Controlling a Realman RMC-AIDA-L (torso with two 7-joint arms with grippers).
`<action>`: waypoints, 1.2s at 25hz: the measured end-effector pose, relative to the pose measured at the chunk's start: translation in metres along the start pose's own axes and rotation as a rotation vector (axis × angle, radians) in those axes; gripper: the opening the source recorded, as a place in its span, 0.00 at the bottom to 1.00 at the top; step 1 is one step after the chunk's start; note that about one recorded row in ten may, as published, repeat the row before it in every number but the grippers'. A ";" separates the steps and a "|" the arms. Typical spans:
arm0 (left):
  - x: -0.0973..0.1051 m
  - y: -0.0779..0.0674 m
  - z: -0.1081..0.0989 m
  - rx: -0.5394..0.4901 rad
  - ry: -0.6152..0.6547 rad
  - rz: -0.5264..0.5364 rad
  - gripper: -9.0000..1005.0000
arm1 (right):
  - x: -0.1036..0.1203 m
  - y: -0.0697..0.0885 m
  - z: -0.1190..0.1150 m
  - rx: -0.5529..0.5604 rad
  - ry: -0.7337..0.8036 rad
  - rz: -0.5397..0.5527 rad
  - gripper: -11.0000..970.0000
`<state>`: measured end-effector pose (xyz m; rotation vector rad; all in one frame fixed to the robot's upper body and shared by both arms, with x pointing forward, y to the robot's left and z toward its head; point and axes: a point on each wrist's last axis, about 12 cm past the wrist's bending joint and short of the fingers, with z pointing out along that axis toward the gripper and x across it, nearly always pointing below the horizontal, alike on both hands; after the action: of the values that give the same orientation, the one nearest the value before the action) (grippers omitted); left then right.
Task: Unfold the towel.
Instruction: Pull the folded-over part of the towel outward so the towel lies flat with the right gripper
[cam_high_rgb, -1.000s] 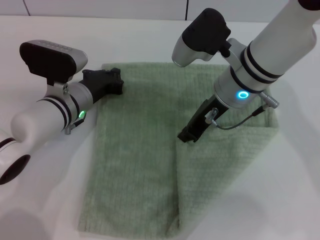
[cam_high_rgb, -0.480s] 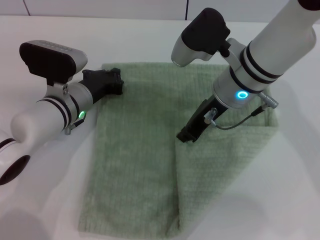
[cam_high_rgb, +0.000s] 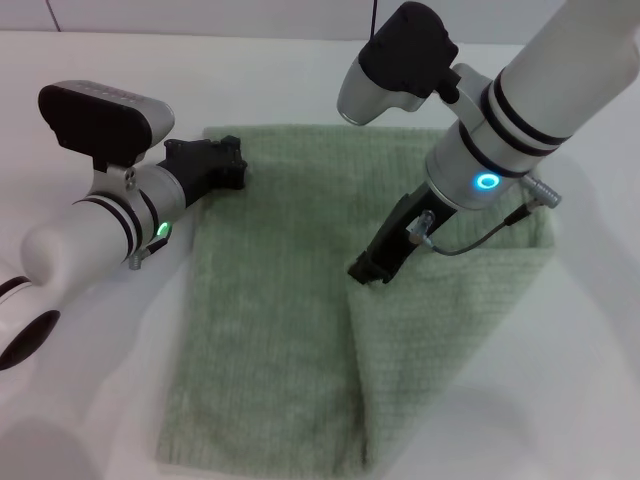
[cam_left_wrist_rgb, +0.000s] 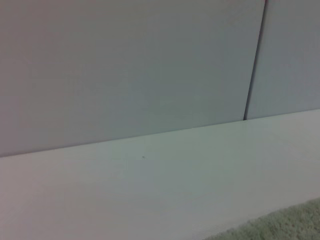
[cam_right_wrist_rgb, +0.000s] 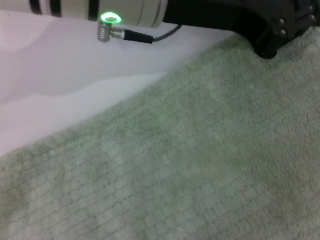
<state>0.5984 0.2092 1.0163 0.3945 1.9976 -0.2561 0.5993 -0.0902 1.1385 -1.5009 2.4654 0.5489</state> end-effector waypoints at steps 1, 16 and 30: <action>0.000 0.000 0.000 0.000 0.000 0.000 0.01 | -0.001 0.001 -0.002 -0.001 -0.003 -0.005 0.05; 0.000 0.001 0.000 -0.002 0.000 -0.002 0.01 | 0.004 0.024 -0.032 -0.004 0.038 -0.056 0.05; -0.002 -0.001 0.000 0.003 -0.007 -0.004 0.01 | 0.017 0.039 -0.049 0.006 0.081 -0.043 0.05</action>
<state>0.5988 0.2078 1.0176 0.3912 1.9920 -0.2632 0.5578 -0.1083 1.1845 -1.6010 2.4856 0.4820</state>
